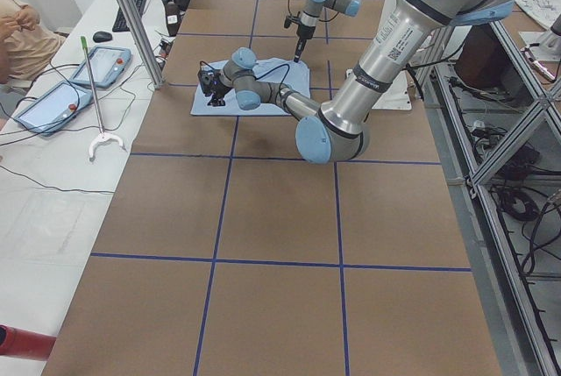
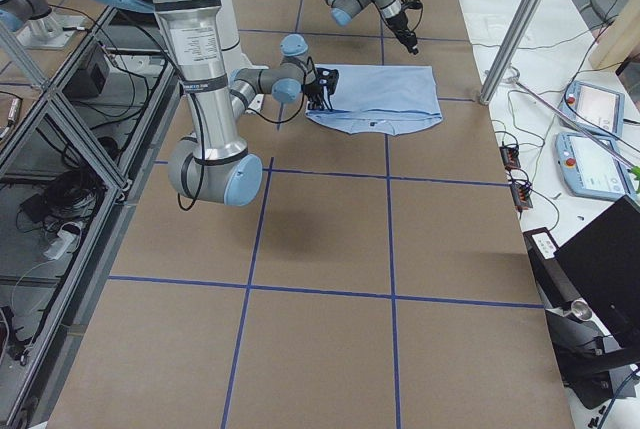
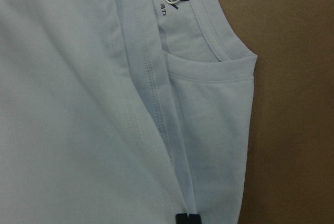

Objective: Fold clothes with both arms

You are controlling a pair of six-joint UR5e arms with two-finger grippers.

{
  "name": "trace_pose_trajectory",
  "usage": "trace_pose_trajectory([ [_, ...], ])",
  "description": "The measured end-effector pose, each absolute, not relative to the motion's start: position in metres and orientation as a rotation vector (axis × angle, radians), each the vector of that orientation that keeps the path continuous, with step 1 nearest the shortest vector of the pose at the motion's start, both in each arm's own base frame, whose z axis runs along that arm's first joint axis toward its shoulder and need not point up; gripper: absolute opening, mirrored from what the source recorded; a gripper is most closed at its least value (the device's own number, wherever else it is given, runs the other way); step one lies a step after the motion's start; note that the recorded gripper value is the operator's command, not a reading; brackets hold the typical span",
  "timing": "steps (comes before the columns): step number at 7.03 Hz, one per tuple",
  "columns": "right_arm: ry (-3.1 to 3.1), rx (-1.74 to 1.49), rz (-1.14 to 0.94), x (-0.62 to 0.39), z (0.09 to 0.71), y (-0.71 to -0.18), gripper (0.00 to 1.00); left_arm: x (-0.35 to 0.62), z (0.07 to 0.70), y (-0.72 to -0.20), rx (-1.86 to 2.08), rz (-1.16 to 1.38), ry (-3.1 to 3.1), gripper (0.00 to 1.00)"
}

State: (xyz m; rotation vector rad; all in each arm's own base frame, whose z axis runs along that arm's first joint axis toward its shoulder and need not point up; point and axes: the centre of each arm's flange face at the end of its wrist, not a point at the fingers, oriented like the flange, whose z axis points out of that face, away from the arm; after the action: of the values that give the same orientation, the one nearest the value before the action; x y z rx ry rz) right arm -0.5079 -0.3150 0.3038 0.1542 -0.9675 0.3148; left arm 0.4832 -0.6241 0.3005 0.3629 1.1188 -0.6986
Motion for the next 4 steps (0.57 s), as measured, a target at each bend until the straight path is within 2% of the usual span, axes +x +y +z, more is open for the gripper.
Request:
trace_pose_trajectory([
  [1,-0.966,0.143,0.321,-0.5075,0.3070,-0.3092,0.30,0.4836,0.2987,-0.6229,0.360,-0.703,1.124,0.45],
  [2,-0.964,0.136,0.325,-0.5083,0.3088,-0.3062,0.54,0.4840,0.2970,-0.6218,0.359,-0.704,1.127,0.45],
  [3,-0.963,0.134,0.326,-0.5091,0.3095,-0.3052,0.72,0.4843,0.2954,-0.6208,0.358,-0.704,1.130,0.45],
  [4,-0.964,0.133,0.327,-0.5097,0.3093,-0.3052,0.72,0.4837,0.2934,-0.6190,0.356,-0.704,1.129,0.46],
])
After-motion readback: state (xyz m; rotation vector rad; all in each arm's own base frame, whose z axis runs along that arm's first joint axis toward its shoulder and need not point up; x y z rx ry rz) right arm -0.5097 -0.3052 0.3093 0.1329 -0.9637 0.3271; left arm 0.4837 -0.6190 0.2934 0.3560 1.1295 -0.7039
